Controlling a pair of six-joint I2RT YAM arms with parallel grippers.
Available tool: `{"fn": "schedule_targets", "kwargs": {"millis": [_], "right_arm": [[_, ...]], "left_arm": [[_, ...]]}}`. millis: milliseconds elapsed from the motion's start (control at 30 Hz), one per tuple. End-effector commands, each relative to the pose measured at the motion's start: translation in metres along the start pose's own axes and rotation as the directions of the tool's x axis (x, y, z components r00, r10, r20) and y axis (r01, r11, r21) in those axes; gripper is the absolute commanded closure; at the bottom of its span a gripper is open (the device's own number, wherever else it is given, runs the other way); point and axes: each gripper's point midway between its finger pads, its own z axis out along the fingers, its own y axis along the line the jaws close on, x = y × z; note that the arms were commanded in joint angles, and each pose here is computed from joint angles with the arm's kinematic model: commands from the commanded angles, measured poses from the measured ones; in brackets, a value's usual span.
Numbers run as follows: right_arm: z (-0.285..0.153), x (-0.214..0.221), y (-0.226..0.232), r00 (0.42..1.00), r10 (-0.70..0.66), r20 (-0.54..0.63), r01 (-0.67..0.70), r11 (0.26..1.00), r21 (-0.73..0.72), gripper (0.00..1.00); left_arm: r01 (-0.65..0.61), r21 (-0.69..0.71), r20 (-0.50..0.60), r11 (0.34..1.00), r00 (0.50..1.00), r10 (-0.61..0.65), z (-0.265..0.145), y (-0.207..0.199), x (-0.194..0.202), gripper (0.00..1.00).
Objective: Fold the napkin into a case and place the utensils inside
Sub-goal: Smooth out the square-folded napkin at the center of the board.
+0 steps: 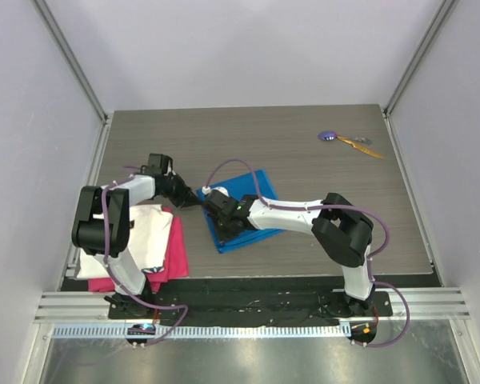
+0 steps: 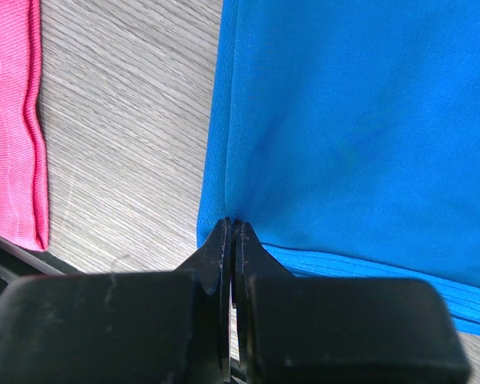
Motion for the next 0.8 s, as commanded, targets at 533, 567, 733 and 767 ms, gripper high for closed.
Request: {"fn": "schedule_targets", "kwargs": {"millis": [533,567,733,767], "right_arm": [[-0.028,-0.024,0.016,0.996,0.021,0.089,-0.017,0.999,-0.046,0.99],[-0.028,-0.025,0.016,0.996,0.021,0.089,-0.017,0.999,-0.049,0.99],[-0.028,-0.025,0.018,0.996,0.026,0.090,-0.021,0.998,-0.059,0.99],[-0.028,-0.026,0.018,0.995,0.028,0.091,-0.022,0.998,-0.059,0.99]], "left_arm": [[0.009,-0.001,0.030,1.000,0.999,-0.009,-0.006,0.003,-0.005,1.00],[0.013,-0.005,0.025,1.000,1.000,-0.013,-0.003,0.006,-0.005,1.00],[0.013,-0.006,0.024,1.000,1.000,-0.013,0.001,0.006,-0.008,1.00],[0.012,-0.007,0.029,1.000,0.999,-0.012,0.002,0.004,-0.010,1.00]]}}
